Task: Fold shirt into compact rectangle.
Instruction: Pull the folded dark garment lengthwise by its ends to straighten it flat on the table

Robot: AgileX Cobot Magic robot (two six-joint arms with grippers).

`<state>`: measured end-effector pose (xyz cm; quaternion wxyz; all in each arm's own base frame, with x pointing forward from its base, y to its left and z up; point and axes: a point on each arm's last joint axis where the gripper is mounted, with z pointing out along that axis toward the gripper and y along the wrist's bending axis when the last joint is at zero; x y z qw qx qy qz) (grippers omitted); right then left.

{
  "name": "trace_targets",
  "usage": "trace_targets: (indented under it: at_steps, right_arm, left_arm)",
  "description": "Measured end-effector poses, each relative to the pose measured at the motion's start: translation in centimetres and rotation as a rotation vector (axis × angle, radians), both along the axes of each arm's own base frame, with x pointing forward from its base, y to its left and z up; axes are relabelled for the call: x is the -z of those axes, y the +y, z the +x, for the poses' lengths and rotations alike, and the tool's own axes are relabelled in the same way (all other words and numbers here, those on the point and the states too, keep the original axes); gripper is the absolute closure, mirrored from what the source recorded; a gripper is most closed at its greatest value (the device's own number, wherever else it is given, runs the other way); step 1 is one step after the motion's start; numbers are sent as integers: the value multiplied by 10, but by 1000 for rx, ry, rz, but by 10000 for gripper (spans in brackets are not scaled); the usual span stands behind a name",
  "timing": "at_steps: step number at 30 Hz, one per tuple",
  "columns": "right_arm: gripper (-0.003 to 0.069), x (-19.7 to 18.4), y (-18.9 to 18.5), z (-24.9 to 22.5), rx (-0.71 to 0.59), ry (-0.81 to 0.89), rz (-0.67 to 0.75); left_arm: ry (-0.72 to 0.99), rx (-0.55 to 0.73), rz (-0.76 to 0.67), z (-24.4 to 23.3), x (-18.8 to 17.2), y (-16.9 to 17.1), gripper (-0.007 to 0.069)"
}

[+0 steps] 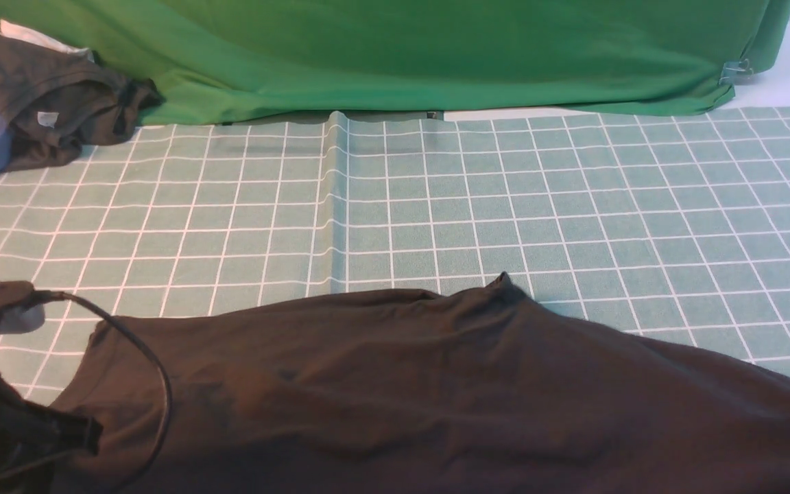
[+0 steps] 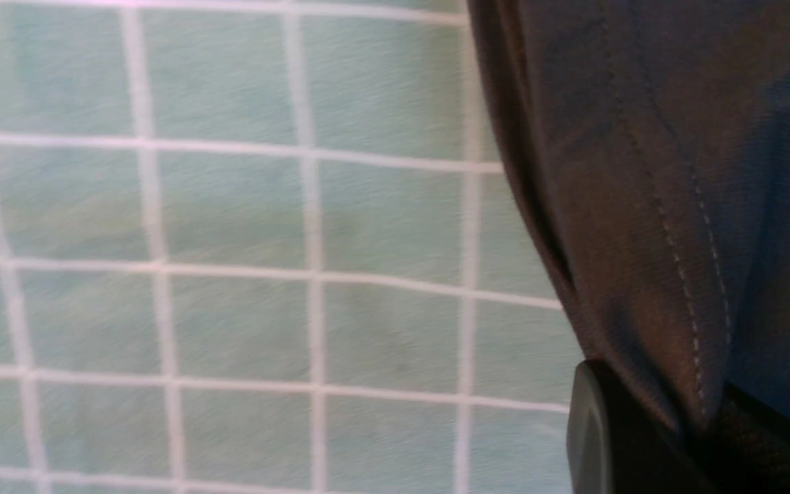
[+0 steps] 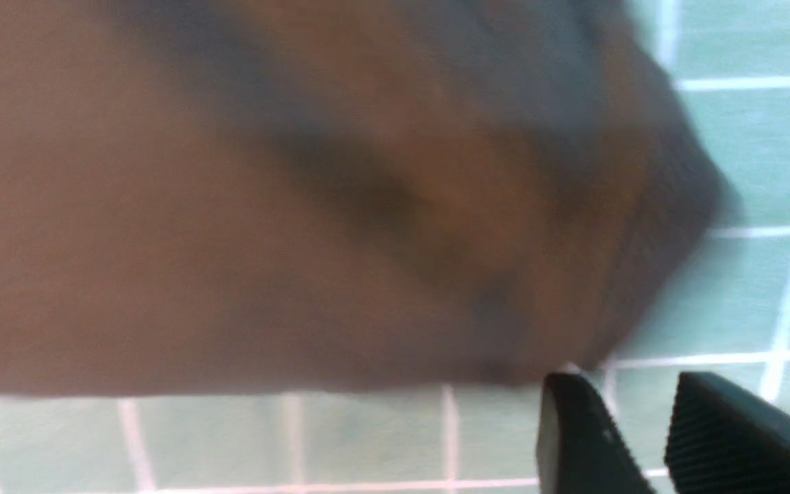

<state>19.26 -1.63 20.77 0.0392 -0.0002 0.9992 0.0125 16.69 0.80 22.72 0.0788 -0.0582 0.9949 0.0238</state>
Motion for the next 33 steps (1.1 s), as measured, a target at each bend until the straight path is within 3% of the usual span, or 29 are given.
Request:
trace_targets:
  at_steps: [7,10,16,19,22,24,26,28,33]
  right_arm:
    - [337,0,-4,2,60,-17,-41]
    - [273,0,-4,2,63,-27,-43]
    - [260,-20,-3,10,63,-79,-37]
    - [274,-42,7,20,35,-159,-2]
    - [337,-63,29,31,-59,-250,83]
    - [400,-73,48,38,-140,-306,144]
    - [538,-86,83,48,-278,-362,220]
    - [602,-87,108,58,-366,-354,250]
    - [631,-76,167,87,-531,-305,279]
  left_arm:
    - [-12,-52,30,0,0,3,510]
    - [-4,-52,31,-1,0,3,412]
    - [-38,-112,150,-2,-11,15,191]
    - [-110,-147,65,4,-22,8,161]
    - [-167,-131,-106,11,-26,-6,207]
    - [-200,-110,-205,15,-27,-15,293]
    - [-229,-89,-303,22,-26,-24,460]
    - [-233,-80,-328,28,-23,-26,563]
    - [-174,-57,-326,40,-6,-27,617]
